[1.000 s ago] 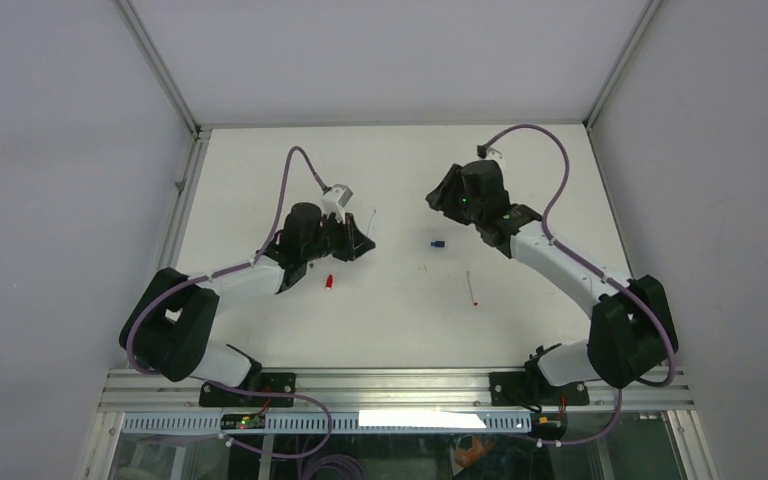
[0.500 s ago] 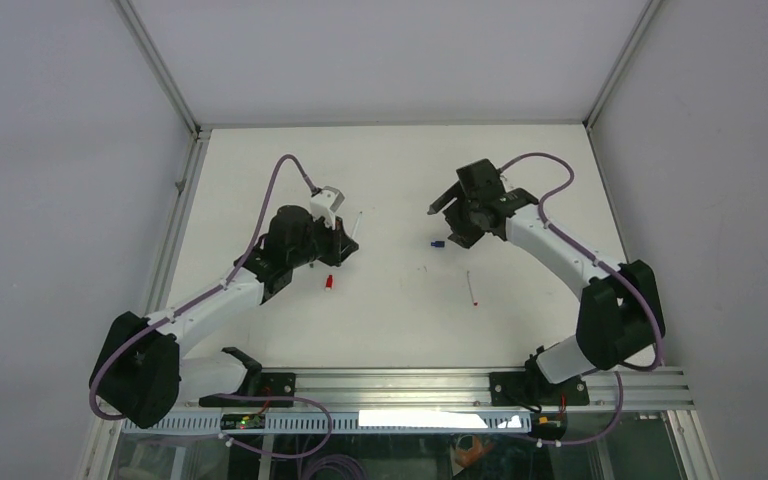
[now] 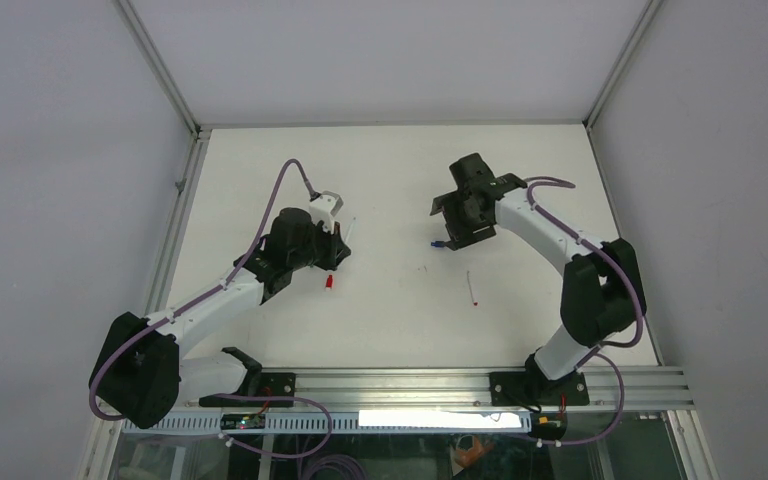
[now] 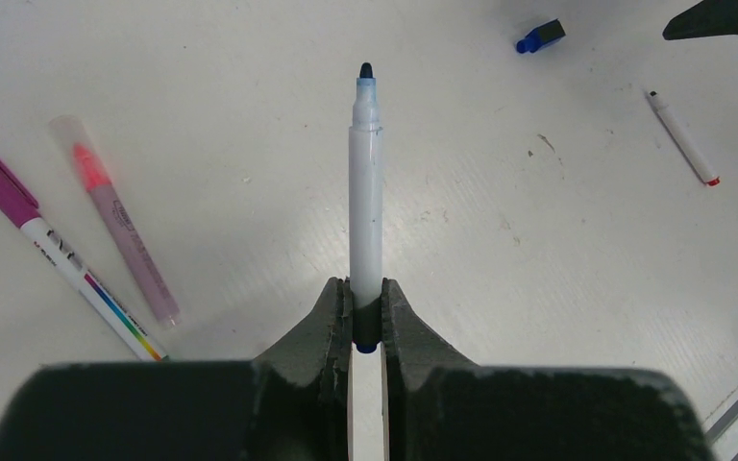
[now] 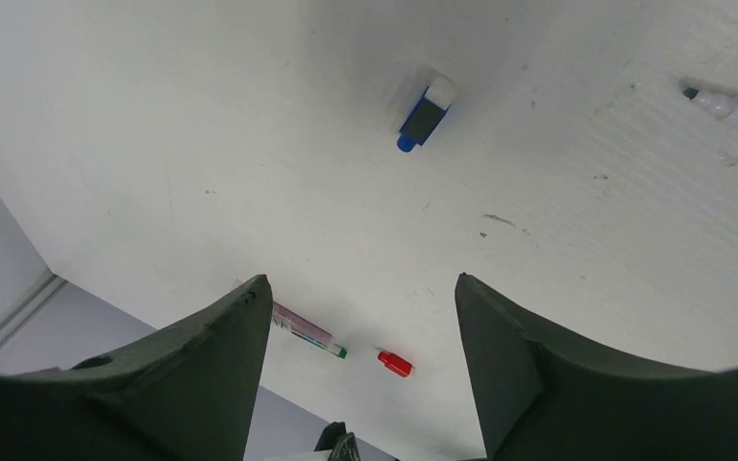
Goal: Insert the pens into the pen caps
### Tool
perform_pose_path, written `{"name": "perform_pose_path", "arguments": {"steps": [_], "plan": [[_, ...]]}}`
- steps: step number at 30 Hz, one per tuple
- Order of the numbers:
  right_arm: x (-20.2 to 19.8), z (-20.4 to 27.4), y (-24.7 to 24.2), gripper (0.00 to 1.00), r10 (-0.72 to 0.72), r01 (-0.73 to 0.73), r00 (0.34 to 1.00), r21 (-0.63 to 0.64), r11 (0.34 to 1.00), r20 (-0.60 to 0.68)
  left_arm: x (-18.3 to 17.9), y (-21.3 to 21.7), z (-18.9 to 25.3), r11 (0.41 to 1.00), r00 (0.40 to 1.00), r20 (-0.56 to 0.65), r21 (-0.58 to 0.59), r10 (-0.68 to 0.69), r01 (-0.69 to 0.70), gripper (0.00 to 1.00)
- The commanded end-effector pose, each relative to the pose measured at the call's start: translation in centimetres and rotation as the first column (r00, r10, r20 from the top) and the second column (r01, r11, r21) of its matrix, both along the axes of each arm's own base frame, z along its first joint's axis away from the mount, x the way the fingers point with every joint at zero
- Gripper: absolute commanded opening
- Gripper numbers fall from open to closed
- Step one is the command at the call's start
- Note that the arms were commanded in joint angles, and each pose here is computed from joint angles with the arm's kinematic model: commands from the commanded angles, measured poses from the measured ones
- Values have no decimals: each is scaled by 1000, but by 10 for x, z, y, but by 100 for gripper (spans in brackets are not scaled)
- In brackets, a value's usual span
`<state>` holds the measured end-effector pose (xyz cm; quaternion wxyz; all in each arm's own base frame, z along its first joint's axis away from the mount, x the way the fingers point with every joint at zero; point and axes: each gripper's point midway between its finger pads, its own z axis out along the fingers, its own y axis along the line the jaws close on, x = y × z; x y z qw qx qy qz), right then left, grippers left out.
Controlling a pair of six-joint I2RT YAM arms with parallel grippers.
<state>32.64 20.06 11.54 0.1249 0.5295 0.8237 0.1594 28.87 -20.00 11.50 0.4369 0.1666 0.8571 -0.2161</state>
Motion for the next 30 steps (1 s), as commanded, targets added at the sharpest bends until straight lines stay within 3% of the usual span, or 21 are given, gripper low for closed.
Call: {"name": "perform_pose_path", "arguments": {"steps": [1, 8, 16, 30], "plan": [[14, -3, 5, 72, -99, 101, 994, 46, 994, -36, 7, 1, 20, 1000, 997, 71, 11, 3, -3, 0], [15, -35, 5, 68, -133, 138, 986, 42, 990, -105, 7, 2, 18, 1000, 998, 68, 18, 9, -10, 0], [31, -58, 2, 45, -163, 168, 980, 38, 985, -114, 9, 1, 14, 1000, 998, 57, 23, 6, -8, 0], [24, -81, -6, 42, -175, 186, 966, 40, 982, -190, 11, 0, 7, 999, 999, 38, 34, 6, -7, 0]]}}
